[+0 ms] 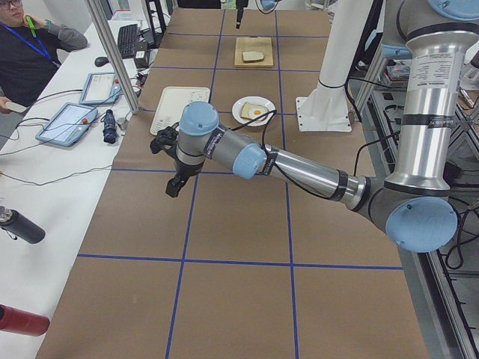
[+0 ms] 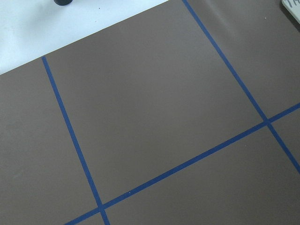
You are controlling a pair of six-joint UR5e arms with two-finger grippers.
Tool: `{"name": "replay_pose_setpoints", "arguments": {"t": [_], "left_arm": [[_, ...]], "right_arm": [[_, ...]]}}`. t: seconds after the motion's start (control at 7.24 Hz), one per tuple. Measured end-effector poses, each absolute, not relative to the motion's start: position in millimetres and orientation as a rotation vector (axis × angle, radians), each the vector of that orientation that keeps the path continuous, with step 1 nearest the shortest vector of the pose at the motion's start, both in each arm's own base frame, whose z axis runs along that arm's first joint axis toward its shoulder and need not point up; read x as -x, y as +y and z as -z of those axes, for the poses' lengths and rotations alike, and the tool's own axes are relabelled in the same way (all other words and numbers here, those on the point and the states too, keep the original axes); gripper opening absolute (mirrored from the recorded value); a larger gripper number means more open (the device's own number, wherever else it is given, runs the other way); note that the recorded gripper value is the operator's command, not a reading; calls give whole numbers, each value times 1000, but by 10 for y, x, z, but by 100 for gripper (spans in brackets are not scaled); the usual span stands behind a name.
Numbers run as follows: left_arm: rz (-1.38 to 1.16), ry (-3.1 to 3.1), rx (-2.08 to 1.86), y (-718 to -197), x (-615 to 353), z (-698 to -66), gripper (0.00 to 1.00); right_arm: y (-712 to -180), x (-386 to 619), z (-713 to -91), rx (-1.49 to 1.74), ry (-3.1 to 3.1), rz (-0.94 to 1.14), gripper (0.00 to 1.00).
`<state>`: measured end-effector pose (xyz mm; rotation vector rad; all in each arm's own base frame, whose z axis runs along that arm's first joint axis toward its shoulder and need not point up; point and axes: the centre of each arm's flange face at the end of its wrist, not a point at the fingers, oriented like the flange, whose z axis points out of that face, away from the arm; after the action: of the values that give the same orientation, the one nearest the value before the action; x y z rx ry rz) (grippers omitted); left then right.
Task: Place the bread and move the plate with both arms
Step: 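Lower the right gripper over the bread slice on the wooden board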
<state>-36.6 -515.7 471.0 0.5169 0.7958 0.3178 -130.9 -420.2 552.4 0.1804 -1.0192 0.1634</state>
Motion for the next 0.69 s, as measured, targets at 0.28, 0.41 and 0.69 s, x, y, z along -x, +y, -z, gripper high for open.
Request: {"name": "replay_pose_setpoints", "arguments": {"t": [0.28,0.41,0.69], "left_arm": [[-323,794,-535,-5084,376,-4777,98],[-324,794,-537,-5059,377,-4805,98],[-323,794,-536,-5046,378,-4830,98]], "right_arm": [[-4042,1815,-5635,-204,-1032,-213,67],[-3968,1980,-5660,-200,-1038,-215,66],[-3803,2132,-5760,-180,-1025,-196,66]]}}
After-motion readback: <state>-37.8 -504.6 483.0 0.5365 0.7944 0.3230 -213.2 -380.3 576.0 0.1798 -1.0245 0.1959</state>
